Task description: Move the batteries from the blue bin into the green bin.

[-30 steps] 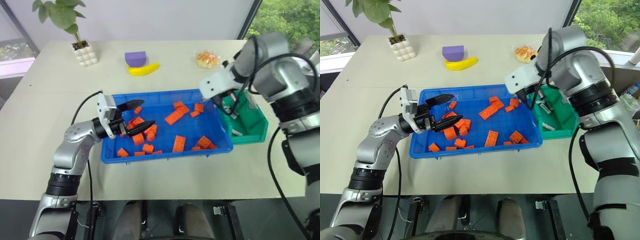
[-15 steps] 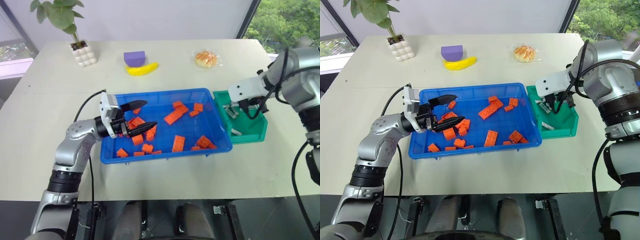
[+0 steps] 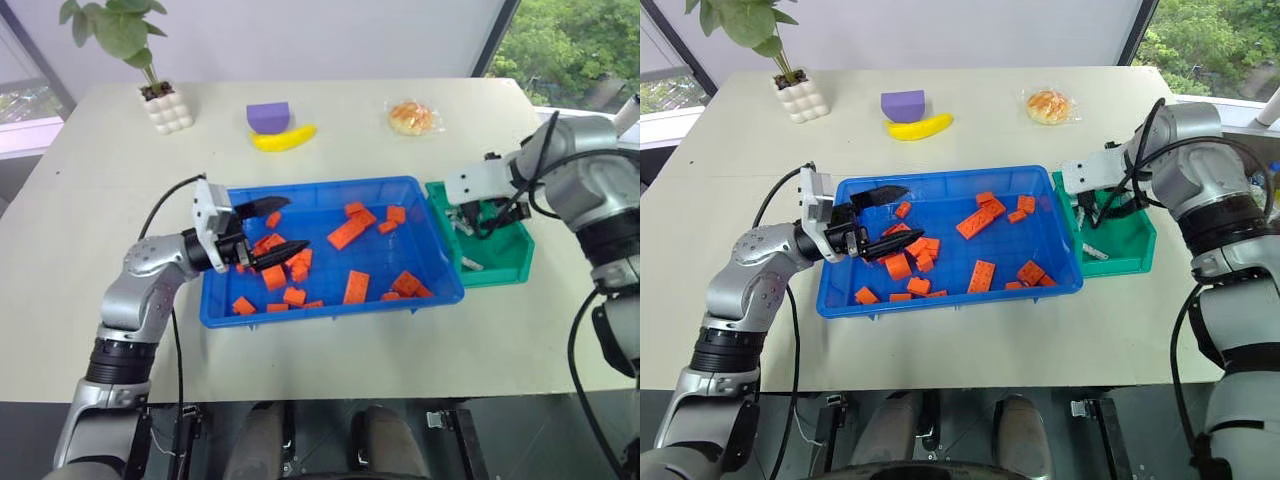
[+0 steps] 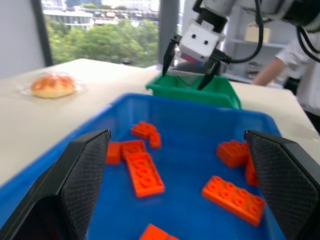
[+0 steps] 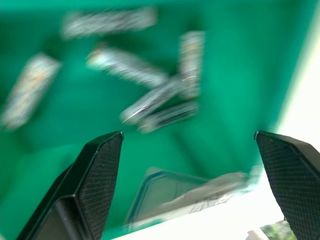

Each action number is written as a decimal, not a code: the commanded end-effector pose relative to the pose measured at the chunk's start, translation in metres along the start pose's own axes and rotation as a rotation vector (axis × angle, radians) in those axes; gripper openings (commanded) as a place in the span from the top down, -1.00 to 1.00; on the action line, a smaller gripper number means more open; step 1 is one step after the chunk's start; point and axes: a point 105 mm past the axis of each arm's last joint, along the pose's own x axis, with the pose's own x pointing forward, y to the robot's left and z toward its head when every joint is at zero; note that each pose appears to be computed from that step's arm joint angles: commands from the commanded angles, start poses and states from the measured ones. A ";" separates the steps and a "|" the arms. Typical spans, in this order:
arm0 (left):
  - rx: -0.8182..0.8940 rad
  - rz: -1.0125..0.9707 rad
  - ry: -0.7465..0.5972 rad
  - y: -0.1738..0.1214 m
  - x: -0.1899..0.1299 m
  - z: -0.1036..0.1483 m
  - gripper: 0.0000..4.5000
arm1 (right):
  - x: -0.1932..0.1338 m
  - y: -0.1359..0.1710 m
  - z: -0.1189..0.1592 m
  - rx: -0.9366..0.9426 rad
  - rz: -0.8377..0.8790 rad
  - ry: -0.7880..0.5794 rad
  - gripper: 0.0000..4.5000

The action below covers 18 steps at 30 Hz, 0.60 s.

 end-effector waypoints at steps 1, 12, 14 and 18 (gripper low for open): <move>0.103 0.194 -0.119 0.036 -0.020 0.050 -1.00 | -0.029 -0.058 -0.014 0.202 -0.390 -0.096 -0.98; 0.170 0.652 0.008 0.076 -0.112 0.054 -1.00 | -0.030 -0.056 -0.098 0.971 -0.797 -0.315 -0.98; 0.166 0.728 0.042 0.071 -0.131 0.045 -1.00 | -0.031 -0.044 -0.122 1.044 -0.880 -0.266 -0.98; 0.144 0.834 0.080 0.060 -0.154 0.028 -1.00 | -0.022 -0.023 -0.143 1.161 -0.946 -0.243 -0.98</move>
